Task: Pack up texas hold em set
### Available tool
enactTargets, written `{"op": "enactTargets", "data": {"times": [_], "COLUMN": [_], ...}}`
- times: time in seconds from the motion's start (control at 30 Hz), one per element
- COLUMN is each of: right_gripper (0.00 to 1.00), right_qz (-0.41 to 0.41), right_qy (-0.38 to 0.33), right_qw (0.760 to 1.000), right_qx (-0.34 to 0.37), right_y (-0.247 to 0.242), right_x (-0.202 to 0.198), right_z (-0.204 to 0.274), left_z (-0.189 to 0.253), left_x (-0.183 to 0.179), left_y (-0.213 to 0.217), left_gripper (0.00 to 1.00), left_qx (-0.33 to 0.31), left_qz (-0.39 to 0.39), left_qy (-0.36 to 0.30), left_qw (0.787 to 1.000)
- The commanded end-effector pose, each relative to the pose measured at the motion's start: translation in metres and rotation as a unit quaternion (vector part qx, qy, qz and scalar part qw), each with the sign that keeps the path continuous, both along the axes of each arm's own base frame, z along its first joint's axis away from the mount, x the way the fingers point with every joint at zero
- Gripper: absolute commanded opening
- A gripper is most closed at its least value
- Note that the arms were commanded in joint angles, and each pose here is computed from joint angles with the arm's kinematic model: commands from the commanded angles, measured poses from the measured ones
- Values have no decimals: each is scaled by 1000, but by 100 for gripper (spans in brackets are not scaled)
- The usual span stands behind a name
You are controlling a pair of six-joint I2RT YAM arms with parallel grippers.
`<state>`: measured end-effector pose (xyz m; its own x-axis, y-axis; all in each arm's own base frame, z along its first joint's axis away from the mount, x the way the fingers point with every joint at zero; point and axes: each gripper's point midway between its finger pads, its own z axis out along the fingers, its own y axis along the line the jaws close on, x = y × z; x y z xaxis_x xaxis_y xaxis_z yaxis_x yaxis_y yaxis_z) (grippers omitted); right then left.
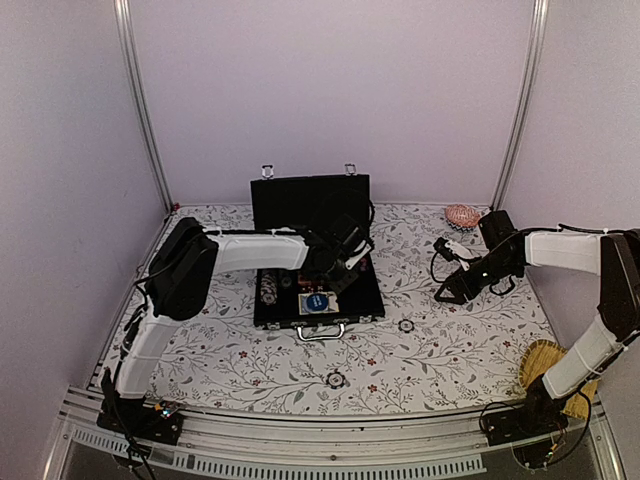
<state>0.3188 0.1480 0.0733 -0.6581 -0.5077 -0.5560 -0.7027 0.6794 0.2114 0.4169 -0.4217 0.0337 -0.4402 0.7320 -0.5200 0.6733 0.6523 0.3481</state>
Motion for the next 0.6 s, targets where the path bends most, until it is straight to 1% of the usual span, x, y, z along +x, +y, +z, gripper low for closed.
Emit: {"op": "enactTargets", "data": {"times": [0.0, 0.23, 0.57], "right_gripper": [63, 63, 63], "right_qz": [3, 4, 4], "right_qy": [-3, -2, -1], "right_qw": [1000, 1000, 1000], "right_qx": [1, 2, 3], "right_y": [0, 1, 1], "right_x": [3, 2, 2], "right_z": [2, 2, 2], "left_z": [14, 13, 22], "left_x": [34, 38, 31], "left_y": [17, 15, 11], "left_gripper": [52, 52, 52], "left_qx": [-20, -31, -43], "left_qz": [29, 29, 8], "left_qy": [-7, 1, 14], "left_qw": [999, 999, 999]}}
